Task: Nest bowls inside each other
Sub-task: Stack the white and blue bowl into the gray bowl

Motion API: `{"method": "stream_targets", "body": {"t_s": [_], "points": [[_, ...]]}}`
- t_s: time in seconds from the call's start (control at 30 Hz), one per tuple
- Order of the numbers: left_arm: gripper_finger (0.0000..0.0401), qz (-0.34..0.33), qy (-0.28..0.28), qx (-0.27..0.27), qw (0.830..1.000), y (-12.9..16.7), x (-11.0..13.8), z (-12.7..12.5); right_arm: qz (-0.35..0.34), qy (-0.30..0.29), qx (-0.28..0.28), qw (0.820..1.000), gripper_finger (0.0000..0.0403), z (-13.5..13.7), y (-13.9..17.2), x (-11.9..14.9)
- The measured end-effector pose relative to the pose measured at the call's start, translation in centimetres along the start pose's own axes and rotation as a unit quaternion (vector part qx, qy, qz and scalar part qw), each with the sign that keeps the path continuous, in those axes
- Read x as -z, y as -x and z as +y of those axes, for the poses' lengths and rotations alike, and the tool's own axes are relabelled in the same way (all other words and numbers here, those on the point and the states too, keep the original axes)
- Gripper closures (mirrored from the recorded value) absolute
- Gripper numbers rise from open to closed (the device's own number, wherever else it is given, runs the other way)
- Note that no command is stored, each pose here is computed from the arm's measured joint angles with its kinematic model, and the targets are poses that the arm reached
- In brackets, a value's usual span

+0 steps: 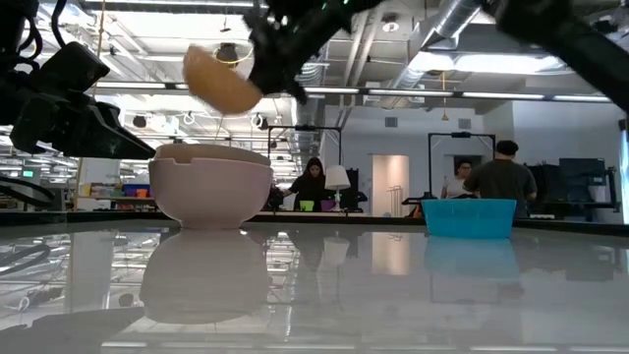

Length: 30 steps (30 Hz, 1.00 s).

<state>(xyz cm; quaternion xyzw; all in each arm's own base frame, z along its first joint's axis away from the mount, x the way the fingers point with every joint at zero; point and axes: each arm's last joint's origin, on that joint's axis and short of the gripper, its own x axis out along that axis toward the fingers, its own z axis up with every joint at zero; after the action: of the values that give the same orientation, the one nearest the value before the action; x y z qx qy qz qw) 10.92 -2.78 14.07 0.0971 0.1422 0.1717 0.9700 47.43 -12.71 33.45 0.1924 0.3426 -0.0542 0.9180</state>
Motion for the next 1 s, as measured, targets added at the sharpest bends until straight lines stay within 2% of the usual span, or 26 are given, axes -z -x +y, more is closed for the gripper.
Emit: {"method": "stream_targets", "body": {"t_s": [0.13, 0.37, 0.6, 0.83, 1.0], "points": [[0.0276, 0.000, 0.000, 0.000, 1.000, 0.0, 0.0, 0.0, 0.001, -0.047, -0.018, 0.999, 0.0364, -2.6, -2.8, 0.8], [0.0276, 0.000, 0.000, 0.001, 1.000, 0.0, 0.0, 0.0, 0.010, -0.061, -0.005, 0.998, 0.0361, -5.6, -5.7, 1.7], [0.0276, 0.000, 0.000, 0.004, 1.000, 0.0, 0.0, 0.0, 0.004, -0.057, -0.013, 0.998, 0.0361, -5.8, -7.8, 2.3], [0.0276, 0.000, 0.000, 0.004, 1.000, 0.0, 0.0, 0.0, 0.007, -0.050, 0.010, 0.999, 0.0360, -6.3, -8.1, 2.6], [0.0276, 0.000, 0.000, 0.004, 1.000, 0.0, 0.0, 0.0, 0.009, -0.041, 0.012, 0.999, 0.0339, -5.9, -8.3, 2.7]]}}
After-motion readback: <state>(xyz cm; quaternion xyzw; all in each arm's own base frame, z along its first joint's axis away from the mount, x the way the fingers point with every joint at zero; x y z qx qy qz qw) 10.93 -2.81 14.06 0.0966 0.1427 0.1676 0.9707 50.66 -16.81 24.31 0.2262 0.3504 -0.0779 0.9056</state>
